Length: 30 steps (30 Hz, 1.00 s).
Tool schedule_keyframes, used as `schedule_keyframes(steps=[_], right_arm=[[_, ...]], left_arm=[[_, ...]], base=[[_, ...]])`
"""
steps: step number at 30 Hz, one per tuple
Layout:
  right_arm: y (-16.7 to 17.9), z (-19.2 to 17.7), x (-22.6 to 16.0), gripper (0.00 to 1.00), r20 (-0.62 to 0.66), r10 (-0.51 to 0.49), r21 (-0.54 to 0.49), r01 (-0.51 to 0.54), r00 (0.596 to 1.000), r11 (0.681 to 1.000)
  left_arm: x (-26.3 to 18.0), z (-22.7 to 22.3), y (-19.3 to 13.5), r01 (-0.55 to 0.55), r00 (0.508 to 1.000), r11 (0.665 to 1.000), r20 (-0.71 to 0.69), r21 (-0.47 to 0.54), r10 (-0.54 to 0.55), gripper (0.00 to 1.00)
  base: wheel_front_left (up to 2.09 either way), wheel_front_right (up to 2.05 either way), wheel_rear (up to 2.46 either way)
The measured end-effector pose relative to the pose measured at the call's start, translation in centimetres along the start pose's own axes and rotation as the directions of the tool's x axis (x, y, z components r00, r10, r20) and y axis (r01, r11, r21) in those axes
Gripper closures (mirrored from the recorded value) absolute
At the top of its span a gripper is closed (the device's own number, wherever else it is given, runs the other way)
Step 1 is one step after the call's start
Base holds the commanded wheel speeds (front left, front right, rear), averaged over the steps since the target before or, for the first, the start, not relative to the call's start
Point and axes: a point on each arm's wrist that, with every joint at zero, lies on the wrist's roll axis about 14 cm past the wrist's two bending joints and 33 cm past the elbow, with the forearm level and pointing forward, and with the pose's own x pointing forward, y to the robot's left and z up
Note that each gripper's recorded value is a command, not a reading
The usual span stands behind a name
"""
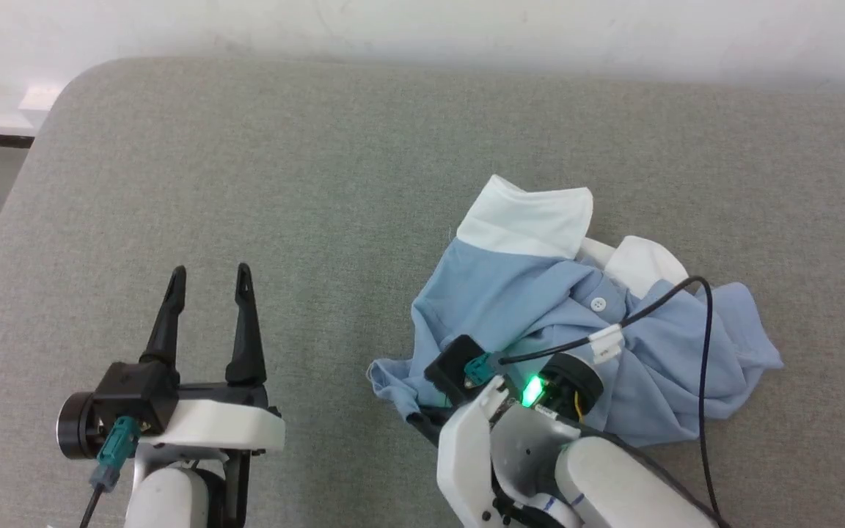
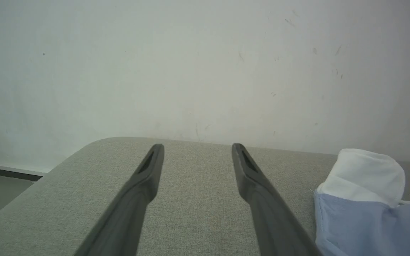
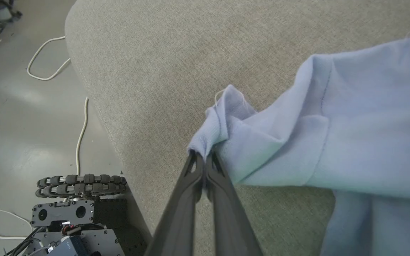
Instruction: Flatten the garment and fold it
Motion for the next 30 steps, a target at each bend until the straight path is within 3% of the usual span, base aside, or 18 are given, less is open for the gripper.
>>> schedule_keyframes(steps=[4, 7, 11, 14, 16, 18, 21, 26, 30], right_arm=[[-0.9, 2.1, -0.8, 0.00, 0.107, -0.022, 0.053, 0.016, 0.994, 0.998], [-2.6, 6.6, -3.1, 0.00, 0.325, -0.078, 0.095, 0.050, 0.942, 0.994], [-7.5, 10.6, -8.6, 0.00, 0.570, -0.267, 0.188, 0.193, 0.777, 0.963], [-12.0, 9.7, -13.3, 0.00, 0.619, -0.445, 0.271, 0.356, 0.647, 0.894], [-14.3, 7.9, -15.7, 0.00, 0.598, -0.543, 0.315, 0.451, 0.589, 0.835], [-15.5, 5.6, -17.1, 0.00, 0.555, -0.610, 0.358, 0.499, 0.566, 0.789], [-16.3, 3.3, -18.5, 0.00, 0.508, -0.666, 0.401, 0.534, 0.546, 0.744], [-16.7, 1.5, -20.0, 0.00, 0.475, -0.707, 0.448, 0.548, 0.523, 0.707], [-16.6, 0.9, -20.7, 0.00, 0.468, -0.720, 0.470, 0.547, 0.512, 0.693]], left_arm=[[-0.1, -0.3, -0.2, 0.007, 1.000, 1.000, -0.010, -0.004, -0.007, 0.00], [-0.6, -0.7, -0.3, 0.011, 1.000, 1.000, -0.026, -0.007, -0.011, 0.00], [-0.7, -0.6, -0.9, 0.032, 0.999, 0.999, -0.021, -0.015, -0.032, 0.00], [-1.1, -0.7, -1.7, 0.059, 0.998, 0.998, -0.027, -0.024, -0.060, 0.00], [-1.2, -1.0, -2.5, 0.086, 0.996, 0.996, -0.036, -0.031, -0.087, 0.00], [-1.3, -1.3, -3.7, 0.125, 0.991, 0.991, -0.047, -0.041, -0.127, 0.00], [-1.9, -2.7, -5.8, 0.190, 0.977, 0.980, -0.092, -0.059, -0.195, 0.00], [-3.2, -7.2, -8.2, 0.254, 0.912, 0.964, -0.313, -0.077, -0.266, 0.00], [-4.8, -11.0, -9.1, 0.263, 0.805, 0.960, -0.528, -0.094, -0.272, 0.00]], base=[[0.00, 0.00, 0.00], [0.00, 0.00, 0.00], [0.00, 0.00, 0.00], [0.00, 0.00, 0.00], [0.00, 0.00, 0.00], [0.00, 0.00, 0.00], [0.00, 0.00, 0.00], [0.00, 0.00, 0.00], [0.00, 0.00, 0.00]])
